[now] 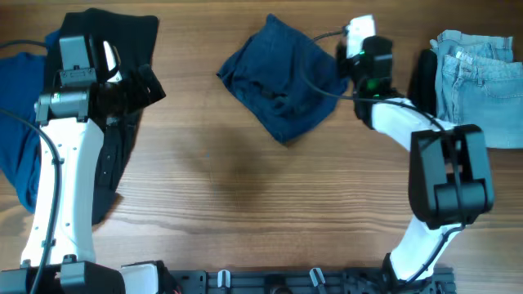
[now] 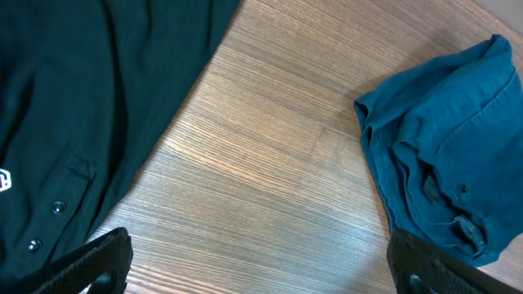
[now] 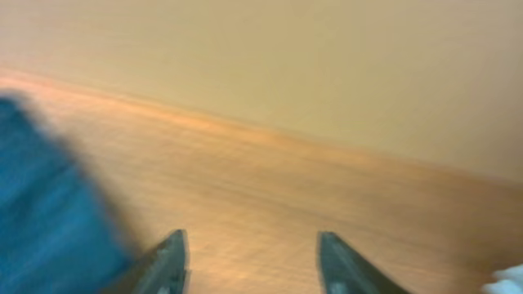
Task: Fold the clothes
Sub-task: 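Carry the folded shorts right and place them on the jeans stack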
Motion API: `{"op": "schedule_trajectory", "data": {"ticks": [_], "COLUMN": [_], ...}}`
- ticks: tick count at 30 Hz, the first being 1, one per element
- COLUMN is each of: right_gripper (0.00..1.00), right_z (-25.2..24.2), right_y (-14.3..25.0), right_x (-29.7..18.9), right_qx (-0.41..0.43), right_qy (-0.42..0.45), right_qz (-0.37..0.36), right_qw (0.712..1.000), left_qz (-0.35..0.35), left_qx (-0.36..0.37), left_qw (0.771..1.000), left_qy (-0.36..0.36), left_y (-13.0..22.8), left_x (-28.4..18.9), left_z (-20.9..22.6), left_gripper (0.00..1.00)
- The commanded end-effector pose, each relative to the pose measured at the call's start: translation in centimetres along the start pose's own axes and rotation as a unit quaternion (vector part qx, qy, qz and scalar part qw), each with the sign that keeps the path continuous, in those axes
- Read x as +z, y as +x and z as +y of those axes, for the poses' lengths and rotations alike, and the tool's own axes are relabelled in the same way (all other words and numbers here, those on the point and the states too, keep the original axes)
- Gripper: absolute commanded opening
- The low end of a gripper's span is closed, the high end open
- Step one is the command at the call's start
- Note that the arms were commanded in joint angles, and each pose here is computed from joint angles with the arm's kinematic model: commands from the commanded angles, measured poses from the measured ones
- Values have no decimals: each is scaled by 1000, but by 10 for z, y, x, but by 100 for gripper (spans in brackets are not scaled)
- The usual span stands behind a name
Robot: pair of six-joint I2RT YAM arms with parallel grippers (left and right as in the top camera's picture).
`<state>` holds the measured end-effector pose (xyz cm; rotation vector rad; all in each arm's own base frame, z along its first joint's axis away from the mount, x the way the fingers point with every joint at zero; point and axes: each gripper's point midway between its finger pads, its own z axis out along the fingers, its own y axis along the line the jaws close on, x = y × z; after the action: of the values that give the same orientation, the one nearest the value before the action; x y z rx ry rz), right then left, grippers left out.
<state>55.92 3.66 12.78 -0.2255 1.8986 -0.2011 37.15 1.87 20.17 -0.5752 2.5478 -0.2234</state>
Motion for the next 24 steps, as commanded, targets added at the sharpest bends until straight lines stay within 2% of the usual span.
{"op": "schedule_trajectory", "data": {"ticks": [1,4,6,8,10,13,15,17,19,24], "right_gripper": [80,96,100,100,100,100,99,100,100,100], "right_z": [-40,-31,7,47,73,81,83,102,123,159], "right_y": [-2,0,6,1,-6,24,71,104,110,116], "right_x": [2,-13,-41,-76,-109,-123,-135,-151,-158,-163], "right_qx": [10,63,132,213,309,431,494,520,529,563], "right_qy": [57,21,-81,-193,-266,-220,-121,-59,-46,22], "right_qz": [-6,34,98,146,196,300,390,445,456,421], "right_qw": [998,997,983,946,892,822,768,727,714,711], "left_qz": [1,1,1,1,1,1,1,5,5,14], "left_qx": [6,6,6,6,6,6,6,6,6,5], "left_qw": [1000,1000,1000,1000,1000,1000,1000,1000,1000,1000], "left_qy": [-7,-7,-7,-7,-6,-6,-6,-8,-8,-9], "left_y": [0,0,0,0,0,0,0,2,2,6], "left_x": [4,4,4,4,4,4,4,4,4,3], "left_z": [4,4,4,4,4,4,4,4,5,6], "left_gripper": [100,100,100,100,100,100,100,100,100,100]}}
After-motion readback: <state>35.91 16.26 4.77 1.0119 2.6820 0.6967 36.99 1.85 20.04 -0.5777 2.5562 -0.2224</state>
